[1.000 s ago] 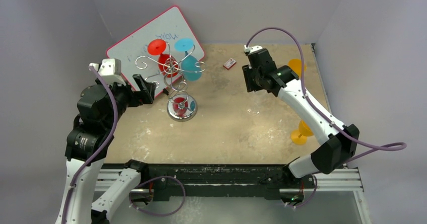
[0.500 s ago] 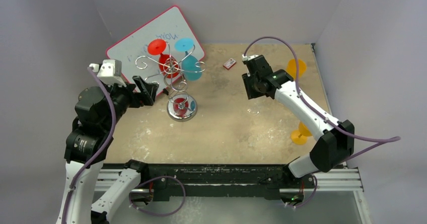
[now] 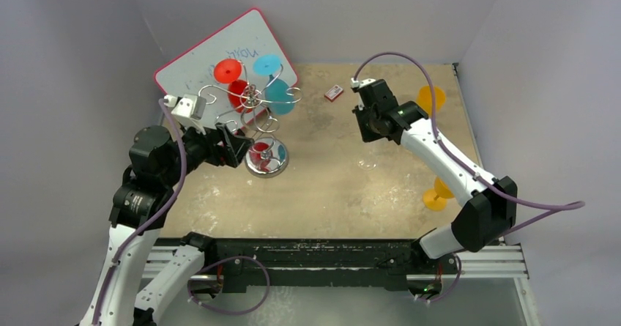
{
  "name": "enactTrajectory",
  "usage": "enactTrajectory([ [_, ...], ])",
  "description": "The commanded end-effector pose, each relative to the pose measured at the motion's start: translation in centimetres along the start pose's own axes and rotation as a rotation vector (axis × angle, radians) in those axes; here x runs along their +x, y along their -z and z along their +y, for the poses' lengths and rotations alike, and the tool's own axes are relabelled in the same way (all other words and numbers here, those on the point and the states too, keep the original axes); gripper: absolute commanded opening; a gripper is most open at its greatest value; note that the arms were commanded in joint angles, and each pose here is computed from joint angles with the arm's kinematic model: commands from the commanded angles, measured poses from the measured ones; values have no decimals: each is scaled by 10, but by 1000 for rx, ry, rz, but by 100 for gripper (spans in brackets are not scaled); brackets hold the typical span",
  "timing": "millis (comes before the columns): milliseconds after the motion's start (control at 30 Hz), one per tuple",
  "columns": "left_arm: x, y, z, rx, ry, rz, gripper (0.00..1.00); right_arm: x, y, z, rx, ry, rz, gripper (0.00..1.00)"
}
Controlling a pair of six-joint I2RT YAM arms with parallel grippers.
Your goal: Place the wine glass upside down on the wine glass rack
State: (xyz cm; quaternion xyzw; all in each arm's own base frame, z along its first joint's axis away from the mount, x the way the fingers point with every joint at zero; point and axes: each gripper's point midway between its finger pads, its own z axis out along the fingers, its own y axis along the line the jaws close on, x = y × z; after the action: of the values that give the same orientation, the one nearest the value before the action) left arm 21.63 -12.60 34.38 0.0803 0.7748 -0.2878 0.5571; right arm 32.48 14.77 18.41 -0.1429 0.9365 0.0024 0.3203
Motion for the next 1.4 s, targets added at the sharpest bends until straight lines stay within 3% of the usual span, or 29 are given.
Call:
enactTrajectory([
  [0, -11, 2, -10, 56, -83, -50, 86, -5, 7, 0, -23, 8, -36, 13],
  [233, -16, 8, -35, 201, -113, -122, 86, -7, 8, 10, -78, 11, -28, 1],
  [400, -25, 24, -45, 245, -182, -233, 90, -9, 24, 12, -113, 35, -57, 0],
  [733, -14, 33, -57, 337, -333, -182, 84, -26, 67, 37, -306, 58, -150, 0],
  [1167, -8, 58, -85, 509, -539, -221, 83, -10, 193, 121, -1018, 138, -230, 0],
  [1367, 1, 72, -99, 617, -665, -238, 84, -12, 261, 139, -1312, 194, -326, 0],
])
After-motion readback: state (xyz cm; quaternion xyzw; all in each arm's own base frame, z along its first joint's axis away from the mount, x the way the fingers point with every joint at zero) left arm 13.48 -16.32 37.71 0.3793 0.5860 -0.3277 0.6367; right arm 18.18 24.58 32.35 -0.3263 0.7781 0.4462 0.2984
